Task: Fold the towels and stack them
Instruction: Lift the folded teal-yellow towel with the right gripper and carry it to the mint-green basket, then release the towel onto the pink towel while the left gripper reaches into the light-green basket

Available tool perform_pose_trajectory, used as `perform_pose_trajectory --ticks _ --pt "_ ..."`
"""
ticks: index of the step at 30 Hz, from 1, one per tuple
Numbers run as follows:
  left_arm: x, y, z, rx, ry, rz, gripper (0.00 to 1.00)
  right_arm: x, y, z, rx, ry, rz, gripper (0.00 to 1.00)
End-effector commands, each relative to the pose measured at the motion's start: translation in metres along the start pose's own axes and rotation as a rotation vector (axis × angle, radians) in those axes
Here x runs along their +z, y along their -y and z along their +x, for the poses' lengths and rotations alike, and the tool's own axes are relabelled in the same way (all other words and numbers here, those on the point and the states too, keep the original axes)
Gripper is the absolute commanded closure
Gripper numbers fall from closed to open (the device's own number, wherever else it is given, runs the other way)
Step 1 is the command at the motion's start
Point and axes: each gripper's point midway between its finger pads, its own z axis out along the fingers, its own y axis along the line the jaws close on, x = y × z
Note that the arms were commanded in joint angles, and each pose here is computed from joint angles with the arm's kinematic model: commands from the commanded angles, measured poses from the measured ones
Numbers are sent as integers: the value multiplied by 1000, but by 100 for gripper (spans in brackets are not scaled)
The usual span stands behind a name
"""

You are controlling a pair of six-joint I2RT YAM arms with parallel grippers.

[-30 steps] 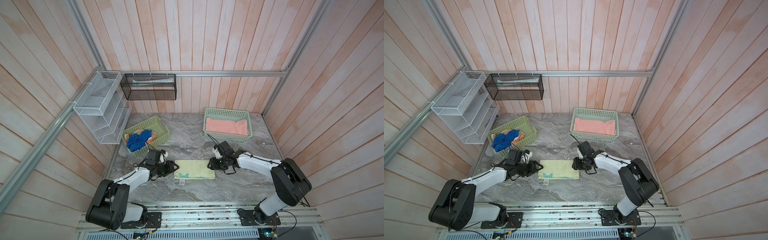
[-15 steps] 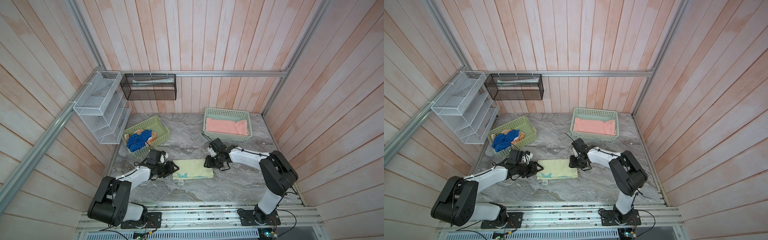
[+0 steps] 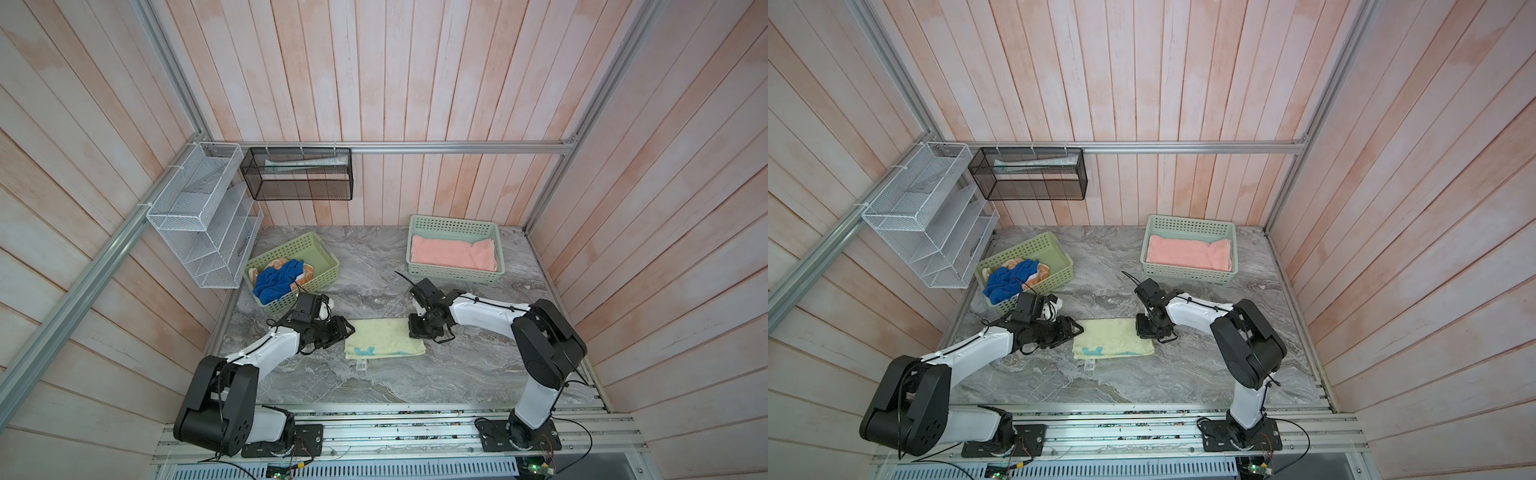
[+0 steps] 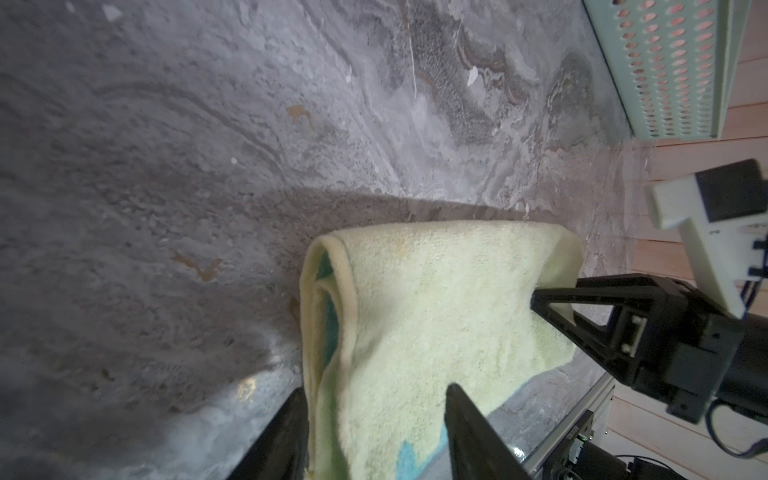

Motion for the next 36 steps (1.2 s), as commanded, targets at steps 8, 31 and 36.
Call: perform_pose_trajectory --ticks 8,31,36 --pt "-41 -11 -28 16 155 -32 45 -43 -48 -101 -191 93 34 100" --pt "-43 -34 -29 -38 166 -58 45 -124 184 -286 102 328 95 100" --pt "-42 -35 -29 -54 159 -61 45 -103 214 -279 97 260 162 100"
